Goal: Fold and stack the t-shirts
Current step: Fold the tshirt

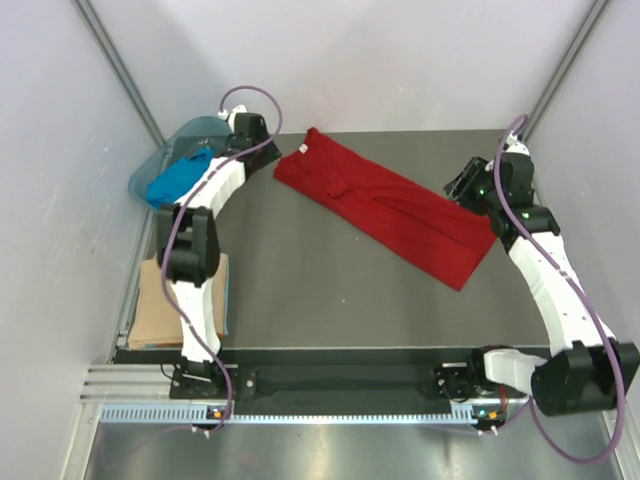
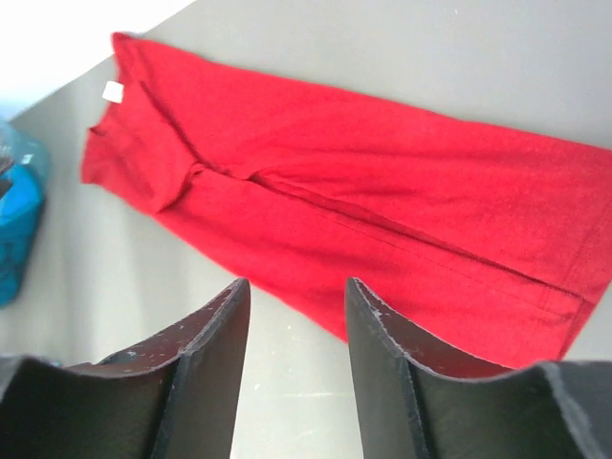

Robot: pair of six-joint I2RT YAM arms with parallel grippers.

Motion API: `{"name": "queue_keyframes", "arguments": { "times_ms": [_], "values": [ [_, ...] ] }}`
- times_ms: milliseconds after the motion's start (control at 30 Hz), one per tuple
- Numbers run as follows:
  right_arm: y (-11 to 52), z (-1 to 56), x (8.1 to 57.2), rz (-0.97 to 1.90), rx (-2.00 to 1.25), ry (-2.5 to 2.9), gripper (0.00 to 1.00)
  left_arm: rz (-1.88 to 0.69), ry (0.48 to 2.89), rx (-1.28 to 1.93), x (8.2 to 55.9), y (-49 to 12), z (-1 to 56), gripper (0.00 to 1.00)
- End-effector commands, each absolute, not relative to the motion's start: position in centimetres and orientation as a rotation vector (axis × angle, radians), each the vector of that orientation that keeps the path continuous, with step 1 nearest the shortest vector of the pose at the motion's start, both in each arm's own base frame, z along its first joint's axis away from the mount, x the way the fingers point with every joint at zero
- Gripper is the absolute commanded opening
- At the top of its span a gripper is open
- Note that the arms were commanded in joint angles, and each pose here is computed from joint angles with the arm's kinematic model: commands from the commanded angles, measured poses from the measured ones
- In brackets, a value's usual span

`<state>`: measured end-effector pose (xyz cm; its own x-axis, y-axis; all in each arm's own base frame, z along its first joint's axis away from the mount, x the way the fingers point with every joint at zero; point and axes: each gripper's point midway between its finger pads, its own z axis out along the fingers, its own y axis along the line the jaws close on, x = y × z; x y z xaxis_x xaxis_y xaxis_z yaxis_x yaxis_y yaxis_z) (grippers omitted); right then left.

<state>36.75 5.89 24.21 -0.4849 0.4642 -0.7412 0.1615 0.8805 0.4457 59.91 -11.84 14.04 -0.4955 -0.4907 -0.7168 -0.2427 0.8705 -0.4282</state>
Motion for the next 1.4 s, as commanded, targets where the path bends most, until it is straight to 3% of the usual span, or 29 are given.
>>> {"name": "queue_keyframes", "arguments": {
  "times_ms": [0, 200, 500, 833, 1033, 1367],
  "values": [
    [5.8, 26.9, 34.8, 0.412, 0.414, 2.036, 0.46, -0.346, 1.985, -0.545, 55.5, -11.4, 22.9, 0.52],
    [6.0, 31.5, 31.9, 0.465, 0.394, 1.959, 0.61, -0.506, 2.086, -0.419, 45.5, -19.9, 22.1, 0.5],
    [5.2, 37.0, 26.3, 0.461, 0.351, 1.834, 0.65, -0.979, 2.208, -0.488, 32.1, -36.2, 16.4, 0.46],
    [4.1, 38.4, 23.0, 0.425, 0.367, 1.768, 0.66, -1.295, 2.156, -0.65, 27.7, -48.6, 15.7, 0.44],
    [4.3, 39.6, 21.6, 0.447, 0.352, 1.739, 0.67, -1.364, 2.253, -0.631, 26.0, -54.2, 11.7, 0.42],
    [4.2, 38.7, 21.5, 0.438, 0.347, 1.76, 0.67, -1.276, 2.337, -0.608, 24.8, -56.5, 8.4, 0.48]
  ]
}}
